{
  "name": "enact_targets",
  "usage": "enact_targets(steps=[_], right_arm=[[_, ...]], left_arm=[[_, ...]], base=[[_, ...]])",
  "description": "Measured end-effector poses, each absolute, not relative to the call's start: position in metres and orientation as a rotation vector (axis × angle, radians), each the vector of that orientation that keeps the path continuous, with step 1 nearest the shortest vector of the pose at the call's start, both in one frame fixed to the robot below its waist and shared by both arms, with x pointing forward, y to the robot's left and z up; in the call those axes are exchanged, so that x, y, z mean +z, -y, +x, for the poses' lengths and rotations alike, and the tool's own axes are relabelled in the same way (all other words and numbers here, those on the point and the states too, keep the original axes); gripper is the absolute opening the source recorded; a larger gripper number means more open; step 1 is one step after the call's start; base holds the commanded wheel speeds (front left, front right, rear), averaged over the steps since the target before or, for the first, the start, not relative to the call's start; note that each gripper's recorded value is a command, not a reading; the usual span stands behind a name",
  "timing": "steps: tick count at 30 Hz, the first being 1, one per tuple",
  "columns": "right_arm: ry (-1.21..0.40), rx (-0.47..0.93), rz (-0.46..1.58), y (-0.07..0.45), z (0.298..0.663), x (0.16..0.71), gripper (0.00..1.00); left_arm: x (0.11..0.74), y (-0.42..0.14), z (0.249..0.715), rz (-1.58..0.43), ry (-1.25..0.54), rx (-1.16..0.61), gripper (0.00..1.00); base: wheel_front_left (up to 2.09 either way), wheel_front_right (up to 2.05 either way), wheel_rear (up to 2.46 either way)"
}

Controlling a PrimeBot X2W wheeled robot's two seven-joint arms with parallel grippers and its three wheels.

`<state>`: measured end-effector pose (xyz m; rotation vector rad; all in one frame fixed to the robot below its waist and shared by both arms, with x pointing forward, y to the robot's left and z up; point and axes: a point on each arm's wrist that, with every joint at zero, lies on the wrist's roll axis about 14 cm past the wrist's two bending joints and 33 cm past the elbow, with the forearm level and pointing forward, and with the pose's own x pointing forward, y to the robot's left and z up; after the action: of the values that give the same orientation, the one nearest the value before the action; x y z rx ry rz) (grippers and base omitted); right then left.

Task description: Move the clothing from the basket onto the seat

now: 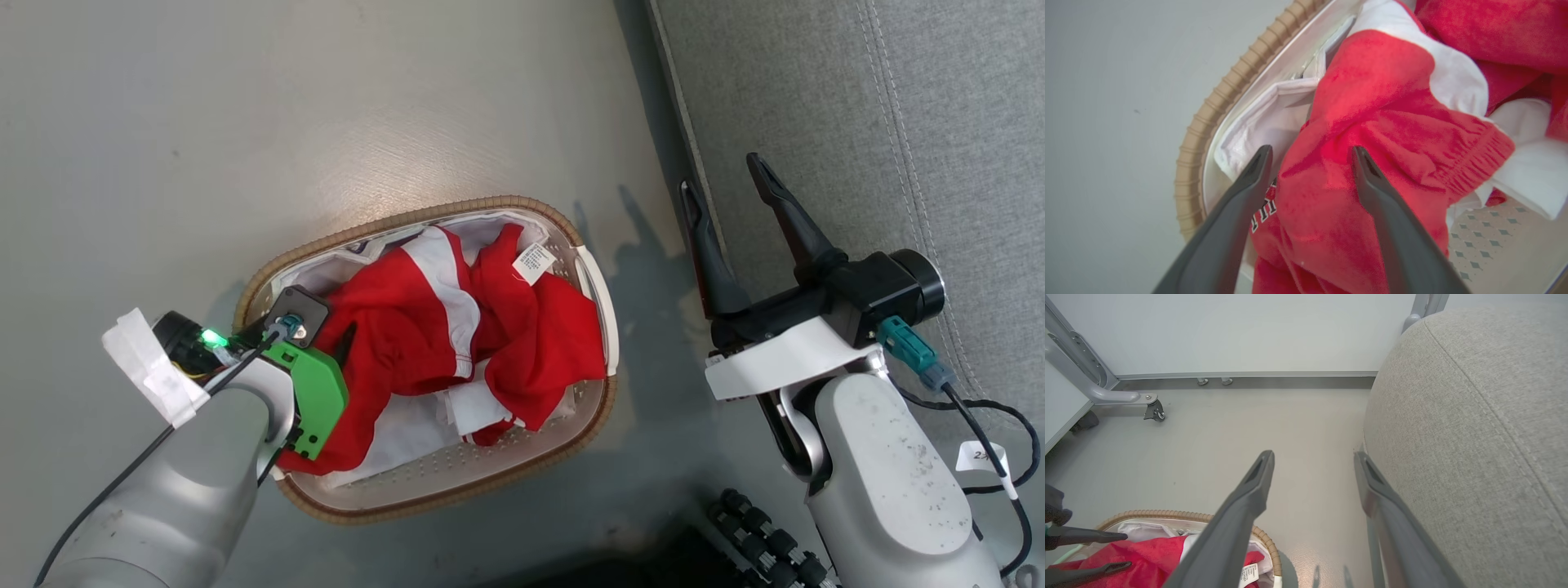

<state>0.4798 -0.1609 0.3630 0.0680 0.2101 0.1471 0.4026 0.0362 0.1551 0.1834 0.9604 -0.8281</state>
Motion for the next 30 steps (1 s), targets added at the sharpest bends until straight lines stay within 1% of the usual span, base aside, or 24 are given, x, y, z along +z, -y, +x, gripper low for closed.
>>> enact_targets(steps=[4,10,14,18,23,30], right_arm=[[-0.221,0.144,0.073,0.162,0.478,0.359,1.00],[-0.236,0.146,0.083,0.160,0.476,0.354,1.00],[-0.244,0.146,0.091,0.159,0.475,0.350,1.00],[-0.252,0.146,0.092,0.160,0.474,0.347,1.00],[-0.266,0.138,0.096,0.162,0.472,0.341,1.00],[-0.283,0.135,0.105,0.162,0.470,0.335,1.00]], left_arm=[[0.145,-0.041,0.397,0.239,-1.023,-0.848,1.00],[0.138,-0.031,0.383,0.244,-1.083,-0.892,1.00],[0.136,-0.023,0.383,0.225,-1.093,-0.910,1.00],[0.132,-0.016,0.373,0.214,-1.128,-0.941,1.00],[0.129,-0.007,0.367,0.199,-1.132,-0.981,1.00],[0.124,-0.006,0.358,0.215,-1.162,-1.008,1.00]], base=[[0.00,0.00,0.00],[0.00,0.00,0.00],[0.00,0.00,0.00],[0.00,0.00,0.00],[0.00,0.00,0.00],[0.00,0.00,0.00]])
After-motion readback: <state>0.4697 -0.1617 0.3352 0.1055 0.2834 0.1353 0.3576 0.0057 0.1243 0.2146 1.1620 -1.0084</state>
